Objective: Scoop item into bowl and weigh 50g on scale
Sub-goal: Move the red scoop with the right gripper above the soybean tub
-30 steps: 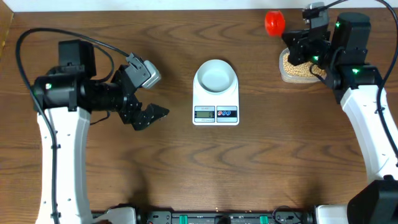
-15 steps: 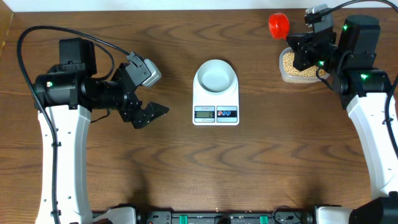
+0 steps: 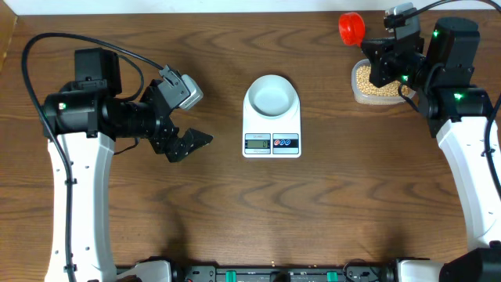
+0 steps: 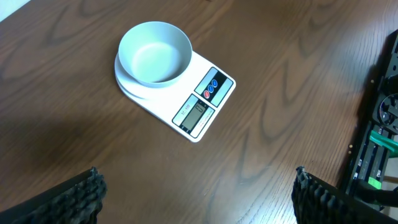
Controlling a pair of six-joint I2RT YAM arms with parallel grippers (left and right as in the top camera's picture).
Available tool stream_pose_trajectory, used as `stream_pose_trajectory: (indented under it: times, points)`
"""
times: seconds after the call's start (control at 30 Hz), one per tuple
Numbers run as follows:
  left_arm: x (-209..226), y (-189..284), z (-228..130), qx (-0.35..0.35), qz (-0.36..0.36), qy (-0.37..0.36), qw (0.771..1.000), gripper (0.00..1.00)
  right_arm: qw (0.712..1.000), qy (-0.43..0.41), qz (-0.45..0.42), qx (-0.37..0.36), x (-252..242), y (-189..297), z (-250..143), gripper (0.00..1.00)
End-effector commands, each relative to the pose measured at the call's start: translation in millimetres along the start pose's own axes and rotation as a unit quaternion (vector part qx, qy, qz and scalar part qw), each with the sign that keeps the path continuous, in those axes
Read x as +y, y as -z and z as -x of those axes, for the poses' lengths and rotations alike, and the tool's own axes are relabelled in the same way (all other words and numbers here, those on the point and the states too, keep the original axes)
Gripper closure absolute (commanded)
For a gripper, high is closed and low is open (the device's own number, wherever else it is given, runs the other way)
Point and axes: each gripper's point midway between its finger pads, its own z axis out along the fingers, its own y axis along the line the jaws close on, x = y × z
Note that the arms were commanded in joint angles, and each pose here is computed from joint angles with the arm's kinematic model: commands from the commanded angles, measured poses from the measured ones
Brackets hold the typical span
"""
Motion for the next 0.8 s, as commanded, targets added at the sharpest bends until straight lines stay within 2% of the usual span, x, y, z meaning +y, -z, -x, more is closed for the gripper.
stream_pose_trajectory:
  times: [0.0, 0.77]
  points:
    - [0.5, 3.6, 3.9, -0.005, 0.004, -0.011, 1.000, 0.02, 1.000, 0.013, -0.003, -0.016, 0.6, 8.2, 13.0, 0.99]
    - [-6.2, -6.4, -11.5, 0.010, -0.019, 0.013, 1.000, 0.02, 1.000, 0.015, -0.020, -0.011, -5.0, 8.3, 10.9, 0.99]
